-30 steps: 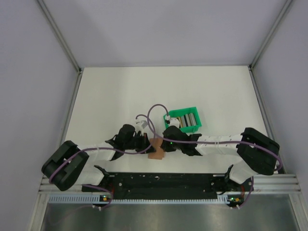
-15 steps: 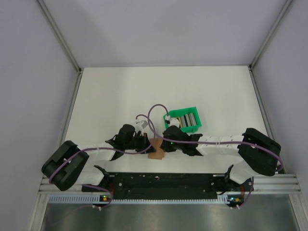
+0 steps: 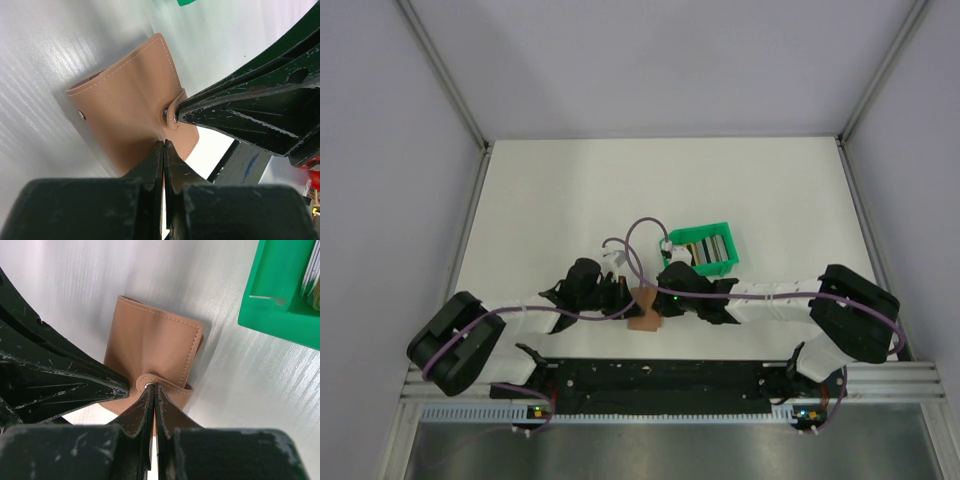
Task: Put the credit cards into the card holder
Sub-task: Close the card holder at the center of the board.
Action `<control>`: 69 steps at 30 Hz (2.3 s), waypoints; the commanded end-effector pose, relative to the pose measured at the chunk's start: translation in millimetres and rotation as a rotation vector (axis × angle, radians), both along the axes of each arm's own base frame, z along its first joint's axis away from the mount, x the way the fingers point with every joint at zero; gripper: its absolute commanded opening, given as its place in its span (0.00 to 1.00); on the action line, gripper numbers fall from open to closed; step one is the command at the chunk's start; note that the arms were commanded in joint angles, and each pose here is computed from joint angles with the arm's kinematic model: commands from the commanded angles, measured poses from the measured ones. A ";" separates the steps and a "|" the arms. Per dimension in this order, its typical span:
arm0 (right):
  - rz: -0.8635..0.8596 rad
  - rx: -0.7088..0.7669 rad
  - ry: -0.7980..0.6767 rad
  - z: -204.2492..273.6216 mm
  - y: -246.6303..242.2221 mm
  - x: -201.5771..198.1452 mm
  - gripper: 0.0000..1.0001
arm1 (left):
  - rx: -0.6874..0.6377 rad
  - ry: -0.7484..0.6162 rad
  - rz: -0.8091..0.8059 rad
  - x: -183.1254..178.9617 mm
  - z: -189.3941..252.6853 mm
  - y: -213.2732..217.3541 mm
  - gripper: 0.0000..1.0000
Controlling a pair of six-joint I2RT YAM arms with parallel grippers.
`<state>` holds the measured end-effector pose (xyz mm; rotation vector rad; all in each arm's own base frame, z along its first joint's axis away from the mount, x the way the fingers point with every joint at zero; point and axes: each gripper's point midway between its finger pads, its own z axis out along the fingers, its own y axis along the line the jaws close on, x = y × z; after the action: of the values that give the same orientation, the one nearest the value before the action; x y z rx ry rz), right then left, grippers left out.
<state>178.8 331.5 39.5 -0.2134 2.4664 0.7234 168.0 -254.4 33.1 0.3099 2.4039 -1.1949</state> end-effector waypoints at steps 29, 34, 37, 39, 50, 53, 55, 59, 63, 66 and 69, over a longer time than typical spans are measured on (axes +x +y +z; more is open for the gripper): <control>-0.024 0.048 -0.049 15.2 12.9 14.6 0.01 | 0.081 0.019 0.023 -4.4 -23.3 14.1 0.00; -0.038 0.029 -0.045 10.1 8.6 14.7 0.01 | 0.081 0.019 0.023 -4.4 -23.3 14.1 0.00; -0.030 0.012 -0.036 9.6 8.9 13.5 0.01 | 0.082 0.020 0.022 -5.0 -23.5 14.0 0.00; -0.031 0.013 -0.035 8.0 8.8 13.3 0.01 | 0.082 0.020 0.023 -4.6 -23.5 14.2 0.00; -0.024 0.014 -0.103 40.3 -4.0 28.0 0.08 | -0.025 0.039 0.157 -5.7 -0.4 17.6 0.30; -0.034 0.035 -0.115 51.4 -13.4 27.1 0.14 | 0.006 -0.021 0.226 5.8 16.9 27.9 0.51; -0.051 0.038 -0.101 49.3 -21.1 23.6 0.16 | 0.037 -0.057 0.259 11.7 27.3 35.1 0.62; -0.086 0.059 -0.056 36.0 -33.2 11.9 0.21 | 0.101 -0.055 0.273 10.0 19.3 45.3 0.70; -0.116 0.099 -0.021 25.4 -39.2 4.0 0.22 | 0.089 0.015 0.220 -3.7 -0.2 39.5 0.70; -0.106 0.100 -0.008 22.4 -37.9 1.5 0.23 | 0.058 0.031 0.209 -6.9 -2.5 35.1 0.70; -0.092 0.109 0.000 21.3 -34.4 -0.4 0.23 | 0.055 0.042 0.219 -6.8 -3.0 35.1 0.70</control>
<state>169.6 278.0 39.4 -0.0920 2.4803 0.6955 167.8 -221.4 39.5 0.0537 2.4101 -1.0382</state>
